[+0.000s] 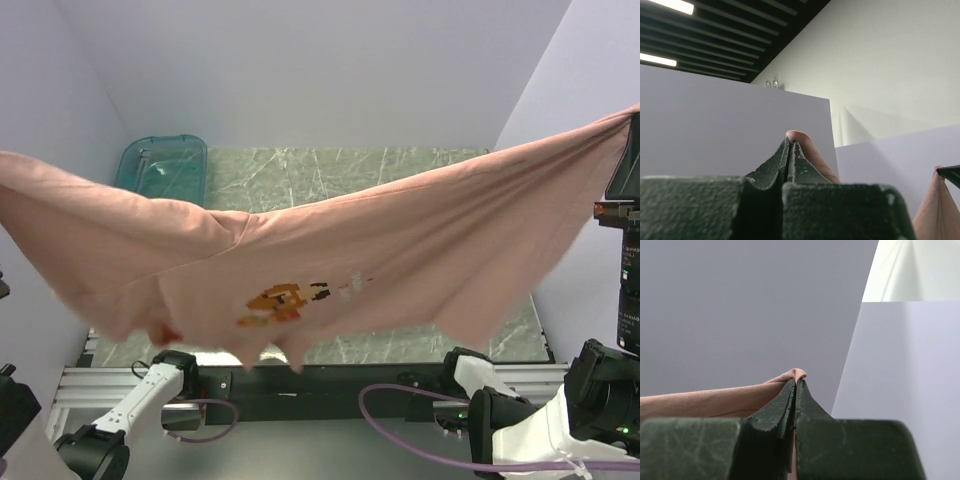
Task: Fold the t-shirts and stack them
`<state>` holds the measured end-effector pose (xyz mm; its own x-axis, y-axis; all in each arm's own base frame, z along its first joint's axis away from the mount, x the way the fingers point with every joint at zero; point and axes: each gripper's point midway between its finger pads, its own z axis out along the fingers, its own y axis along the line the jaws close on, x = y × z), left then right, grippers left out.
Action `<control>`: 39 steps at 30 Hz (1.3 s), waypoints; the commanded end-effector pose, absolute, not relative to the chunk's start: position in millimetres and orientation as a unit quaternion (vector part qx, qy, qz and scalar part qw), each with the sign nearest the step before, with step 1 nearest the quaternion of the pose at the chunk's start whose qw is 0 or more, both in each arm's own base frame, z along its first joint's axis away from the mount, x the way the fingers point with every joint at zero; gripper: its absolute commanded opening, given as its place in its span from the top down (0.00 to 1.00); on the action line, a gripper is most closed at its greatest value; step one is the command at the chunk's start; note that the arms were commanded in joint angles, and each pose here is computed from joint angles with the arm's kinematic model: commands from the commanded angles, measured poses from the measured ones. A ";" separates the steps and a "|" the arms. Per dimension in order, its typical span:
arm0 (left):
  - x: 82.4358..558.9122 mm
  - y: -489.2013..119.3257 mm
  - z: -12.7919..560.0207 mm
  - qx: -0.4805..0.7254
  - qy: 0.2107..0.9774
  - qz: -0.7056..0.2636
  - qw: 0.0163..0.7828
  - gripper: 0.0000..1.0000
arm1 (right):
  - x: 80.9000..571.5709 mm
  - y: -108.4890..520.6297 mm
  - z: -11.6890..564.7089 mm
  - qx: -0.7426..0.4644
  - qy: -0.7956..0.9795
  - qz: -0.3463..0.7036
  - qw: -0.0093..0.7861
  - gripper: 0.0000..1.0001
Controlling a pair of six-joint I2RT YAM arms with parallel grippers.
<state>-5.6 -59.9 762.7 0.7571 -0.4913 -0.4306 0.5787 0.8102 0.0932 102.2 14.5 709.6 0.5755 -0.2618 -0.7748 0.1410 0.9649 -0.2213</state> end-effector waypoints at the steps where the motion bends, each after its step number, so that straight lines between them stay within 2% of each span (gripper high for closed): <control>1: 72.4 -63.9 752.5 0.083 0.263 -0.272 0.922 0.99 | 137.0 -8.8 706.9 -0.036 0.465 -0.123 0.876 1.00; 3: 96.1 -61.6 744.9 0.067 0.283 -0.259 0.921 1.00 | 156.2 -7.9 693.5 -0.048 0.487 -0.106 0.866 1.00; 6: 156.6 -64.0 713.5 0.040 0.344 -0.238 0.907 1.00 | 206.0 -6.7 648.5 -0.075 0.541 -0.058 0.836 1.00; 9: 222.6 -76.2 665.4 0.029 0.408 -0.233 0.882 1.00 | 260.7 -3.7 585.8 -0.105 0.596 0.006 0.796 1.00; 10: 253.2 -84.0 632.9 0.027 0.445 -0.233 0.864 1.00 | 287.8 -9.2 542.1 -0.099 0.635 0.032 0.765 1.00; 12: 289.7 -95.7 601.0 0.024 0.470 -0.245 0.847 1.00 | 317.2 -10.8 503.4 -0.106 0.655 0.062 0.745 1.00; 13: 316.4 -103.7 562.3 0.022 0.506 -0.248 0.826 1.00 | 337.7 -16.5 456.5 -0.094 0.688 0.081 0.715 1.00; 15: 355.3 -116.3 522.6 0.021 0.530 -0.257 0.808 1.00 | 371.4 -24.3 397.5 -0.085 0.713 0.102 0.688 1.00; 17: 403.8 -127.8 451.4 0.013 0.589 -0.253 0.767 1.00 | 393.1 -29.1 361.1 -0.076 0.729 0.115 0.670 1.00; 18: 418.4 -130.3 431.0 0.011 0.601 -0.252 0.758 1.00 | 415.4 -33.1 327.7 -0.068 0.744 0.129 0.652 1.00; 20: 447.2 -133.3 395.2 0.003 0.630 -0.252 0.734 1.00 | 436.7 -31.3 296.1 -0.069 0.761 0.150 0.628 1.00; 21: 474.1 -136.4 354.1 -0.004 0.663 -0.250 0.705 1.00 | 457.9 -33.1 267.2 -0.062 0.778 0.163 0.603 1.00; 22: 489.5 -129.9 346.3 -0.013 0.669 -0.249 0.700 1.00 | 468.7 -27.1 253.5 -0.068 0.786 0.171 0.590 1.00; 23: 512.2 -132.5 305.9 -0.023 0.699 -0.257 0.667 1.00 | 479.2 -25.8 240.3 -0.066 0.795 0.176 0.576 1.00; 24: 525.7 -131.7 305.0 -0.026 0.700 -0.262 0.664 1.00 | 496.8 -28.0 217.5 -0.058 0.812 0.183 0.552 1.00; 26: 553.4 -125.8 259.2 -0.045 0.731 -0.260 0.629 1.00 | 514.5 -26.8 197.5 -0.053 0.827 0.178 0.531 1.00; 30: 594.2 -118.4 237.7 -0.058 0.746 -0.256 0.612 1.00 | 551.3 -34.2 159.1 -0.035 0.855 0.158 0.493 1.00; 39: 639.5 -113.1 210.9 -0.067 0.764 -0.254 0.589 1.00 | 588.6 -43.1 140.7 -0.008 0.866 0.156 0.474 1.00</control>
